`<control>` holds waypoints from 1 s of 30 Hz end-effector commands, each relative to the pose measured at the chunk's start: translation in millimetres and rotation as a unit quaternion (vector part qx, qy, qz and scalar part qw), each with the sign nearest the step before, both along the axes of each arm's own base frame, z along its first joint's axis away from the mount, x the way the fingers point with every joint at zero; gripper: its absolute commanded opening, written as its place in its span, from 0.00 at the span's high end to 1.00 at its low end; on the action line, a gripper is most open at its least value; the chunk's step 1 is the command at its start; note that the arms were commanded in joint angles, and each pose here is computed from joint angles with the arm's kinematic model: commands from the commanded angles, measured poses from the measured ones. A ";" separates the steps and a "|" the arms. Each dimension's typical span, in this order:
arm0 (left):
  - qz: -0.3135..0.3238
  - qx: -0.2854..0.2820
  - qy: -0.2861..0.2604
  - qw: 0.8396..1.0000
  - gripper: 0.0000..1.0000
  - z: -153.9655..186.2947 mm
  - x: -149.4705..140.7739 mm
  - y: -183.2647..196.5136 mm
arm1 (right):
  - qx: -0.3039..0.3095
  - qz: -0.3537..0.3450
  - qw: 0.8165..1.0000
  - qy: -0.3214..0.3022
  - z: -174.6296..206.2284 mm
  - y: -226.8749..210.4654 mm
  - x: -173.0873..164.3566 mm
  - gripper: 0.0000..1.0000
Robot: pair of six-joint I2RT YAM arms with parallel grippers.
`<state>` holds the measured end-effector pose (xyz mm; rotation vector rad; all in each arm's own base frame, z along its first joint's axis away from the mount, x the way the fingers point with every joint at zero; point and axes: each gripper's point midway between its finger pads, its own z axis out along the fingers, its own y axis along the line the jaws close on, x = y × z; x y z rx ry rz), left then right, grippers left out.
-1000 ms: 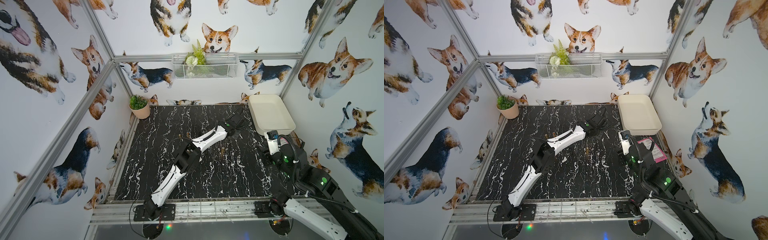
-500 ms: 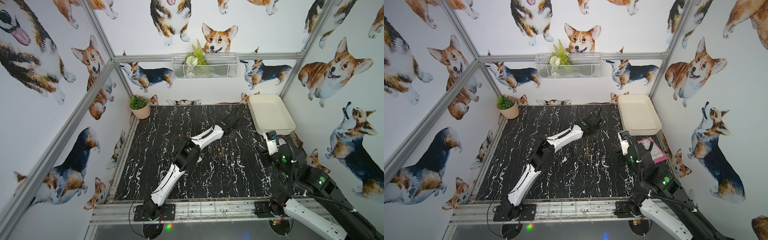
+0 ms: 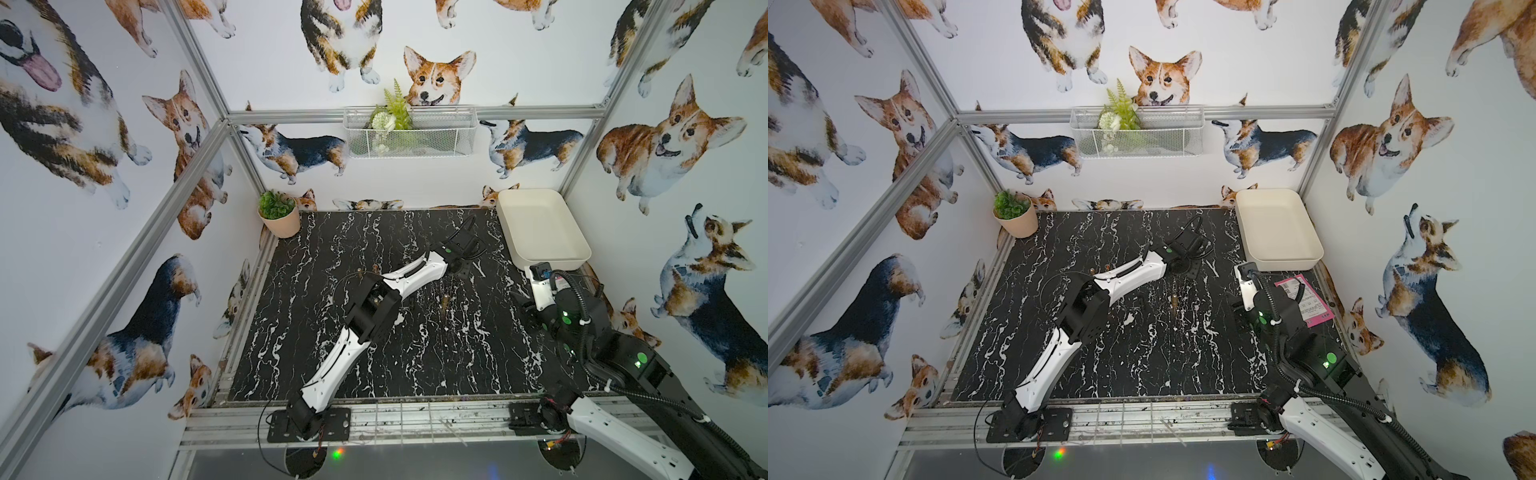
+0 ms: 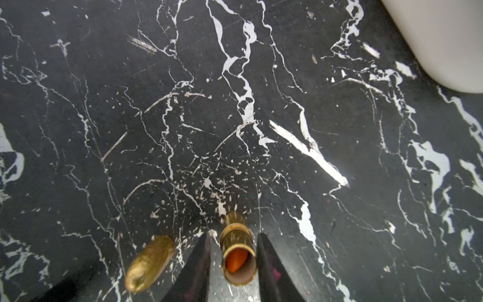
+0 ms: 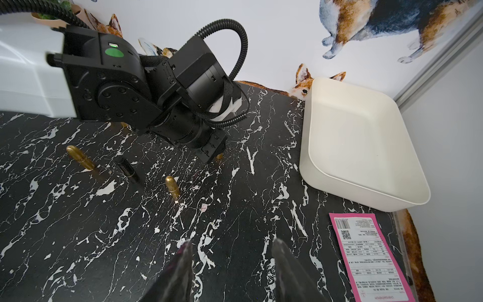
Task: Open the lipstick cap
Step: Place the lipstick at the center of the board, then pick up the lipstick at the center of the board.
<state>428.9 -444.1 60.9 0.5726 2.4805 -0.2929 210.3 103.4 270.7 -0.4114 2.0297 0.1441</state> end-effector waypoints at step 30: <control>0.028 -0.088 0.061 0.994 0.40 164.9 -48.6 116.4 | 0.061 0.089 0.993 0.044 31.3 73.9 26.0 0.53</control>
